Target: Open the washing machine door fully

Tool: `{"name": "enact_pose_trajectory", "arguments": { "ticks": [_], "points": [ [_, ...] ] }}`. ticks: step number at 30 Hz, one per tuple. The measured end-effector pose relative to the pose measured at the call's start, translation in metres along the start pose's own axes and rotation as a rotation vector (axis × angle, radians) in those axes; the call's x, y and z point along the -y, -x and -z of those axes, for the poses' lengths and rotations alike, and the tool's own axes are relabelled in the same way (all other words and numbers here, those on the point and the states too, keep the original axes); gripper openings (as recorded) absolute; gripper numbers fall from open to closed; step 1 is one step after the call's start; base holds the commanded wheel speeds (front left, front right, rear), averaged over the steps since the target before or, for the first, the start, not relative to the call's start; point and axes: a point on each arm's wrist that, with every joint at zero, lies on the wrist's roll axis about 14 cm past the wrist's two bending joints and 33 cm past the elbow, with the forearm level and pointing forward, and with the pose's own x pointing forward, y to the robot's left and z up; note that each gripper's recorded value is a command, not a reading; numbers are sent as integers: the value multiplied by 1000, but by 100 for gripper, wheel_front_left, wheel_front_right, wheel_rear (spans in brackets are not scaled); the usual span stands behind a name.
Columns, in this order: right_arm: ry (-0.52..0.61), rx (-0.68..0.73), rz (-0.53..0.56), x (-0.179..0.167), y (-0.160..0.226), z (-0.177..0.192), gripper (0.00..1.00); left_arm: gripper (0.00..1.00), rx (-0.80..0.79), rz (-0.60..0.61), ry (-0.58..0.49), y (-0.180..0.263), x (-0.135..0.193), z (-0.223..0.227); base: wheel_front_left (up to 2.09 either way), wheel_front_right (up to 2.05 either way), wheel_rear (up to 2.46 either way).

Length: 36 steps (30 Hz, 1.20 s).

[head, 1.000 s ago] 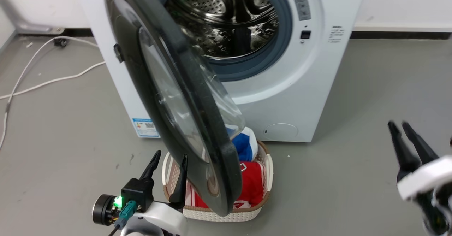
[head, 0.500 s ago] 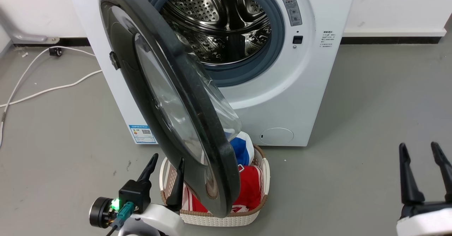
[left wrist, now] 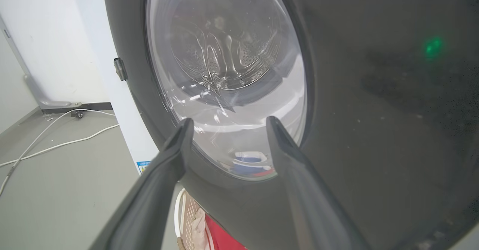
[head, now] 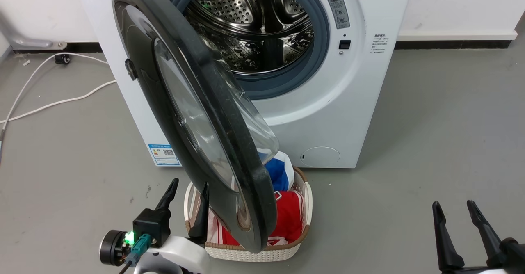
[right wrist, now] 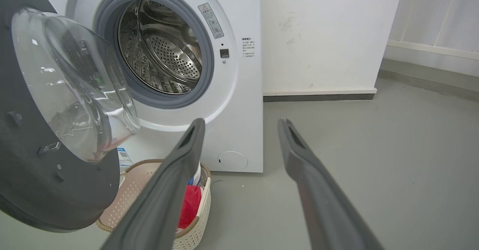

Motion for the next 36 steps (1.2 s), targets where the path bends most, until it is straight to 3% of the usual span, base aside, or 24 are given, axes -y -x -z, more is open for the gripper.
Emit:
{"name": "enact_pose_trajectory", "arguments": {
  "ticks": [9, 10, 11, 12, 22, 36],
  "points": [
    [6, -2, -4, -3, 0, 0, 100, 100, 1, -6, 2, 0, -1, 0, 0, 0, 0],
    [9, -3, -4, -3, 0, 0, 100, 76, 2, -7, 4, 0, -2, 0, 0, 0, 0],
    [10, -2, -5, -3, 0, 0, 100, 31, 3, -8, 5, 0, -2, -1, 0, 0, 0],
    [10, -2, -4, -3, 0, 0, 100, 1, 5, -7, 7, 0, -2, -1, 0, 0, 0],
    [15, 2, -4, -4, 0, -3, 100, 0, 54, -27, 16, -7, -7, -18, 0, 0, 0],
    [7, 1, -16, -8, -2, -3, 100, 0, 477, -29, -22, -18, -8, -161, 0, 0, 0]
  ]
}}
